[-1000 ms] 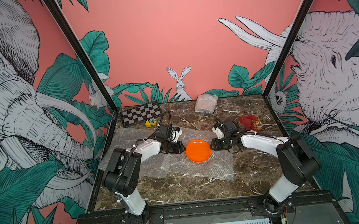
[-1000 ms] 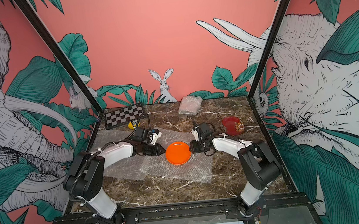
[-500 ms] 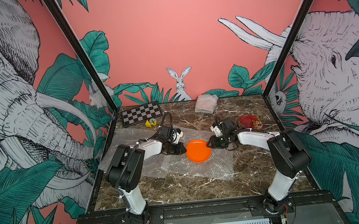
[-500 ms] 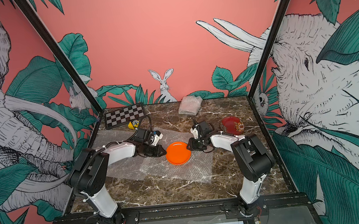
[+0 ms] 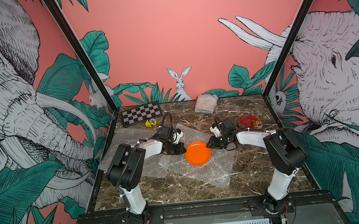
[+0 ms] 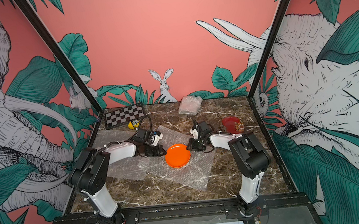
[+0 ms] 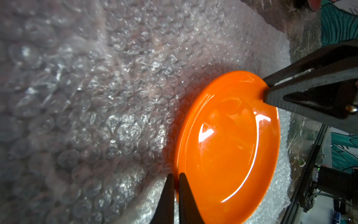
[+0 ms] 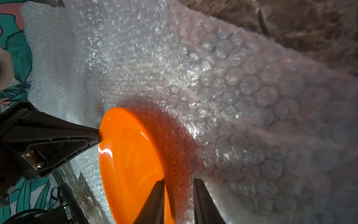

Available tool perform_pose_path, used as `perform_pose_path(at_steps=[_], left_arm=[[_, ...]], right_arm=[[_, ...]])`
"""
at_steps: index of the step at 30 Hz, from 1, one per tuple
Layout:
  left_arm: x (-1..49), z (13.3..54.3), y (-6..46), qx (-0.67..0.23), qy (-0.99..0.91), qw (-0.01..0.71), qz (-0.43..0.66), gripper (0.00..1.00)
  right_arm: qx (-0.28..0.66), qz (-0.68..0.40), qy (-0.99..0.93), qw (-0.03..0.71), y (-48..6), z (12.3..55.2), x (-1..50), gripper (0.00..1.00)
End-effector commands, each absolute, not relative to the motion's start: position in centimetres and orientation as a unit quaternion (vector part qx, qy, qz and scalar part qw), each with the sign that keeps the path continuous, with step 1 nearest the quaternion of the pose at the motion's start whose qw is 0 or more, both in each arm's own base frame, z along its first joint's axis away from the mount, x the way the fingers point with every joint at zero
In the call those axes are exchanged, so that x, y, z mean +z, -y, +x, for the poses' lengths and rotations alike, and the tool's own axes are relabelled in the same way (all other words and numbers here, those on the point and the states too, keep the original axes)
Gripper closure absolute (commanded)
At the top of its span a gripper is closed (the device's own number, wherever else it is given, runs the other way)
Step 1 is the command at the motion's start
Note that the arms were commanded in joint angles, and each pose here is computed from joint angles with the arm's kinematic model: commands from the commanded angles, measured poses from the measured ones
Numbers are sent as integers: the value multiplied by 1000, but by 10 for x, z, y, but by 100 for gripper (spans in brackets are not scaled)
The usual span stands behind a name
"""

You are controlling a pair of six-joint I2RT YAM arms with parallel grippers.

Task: Unpack dinner plates from bubble wrap
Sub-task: Pick up the plate from the bubble wrap.

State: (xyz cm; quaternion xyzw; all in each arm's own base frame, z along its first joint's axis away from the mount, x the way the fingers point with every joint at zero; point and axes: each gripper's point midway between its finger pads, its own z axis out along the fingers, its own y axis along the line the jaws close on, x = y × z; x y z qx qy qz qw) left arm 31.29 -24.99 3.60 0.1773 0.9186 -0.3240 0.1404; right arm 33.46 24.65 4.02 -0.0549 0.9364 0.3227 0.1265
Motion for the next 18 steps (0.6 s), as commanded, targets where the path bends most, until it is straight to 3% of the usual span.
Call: perform_pose_path(at_steps=[1, 9, 18], left_arm=[[30, 306, 248, -319, -923, 124, 176, 91], [30, 305, 249, -323, -921, 124, 177, 91], [60, 315, 255, -347, -907, 172, 166, 73]], right_arm=[[340, -56, -929, 131, -252, 341, 43, 76], [343, -57, -930, 122, -252, 338, 37, 87], [327, -70, -935, 120, -240, 333, 35, 93]])
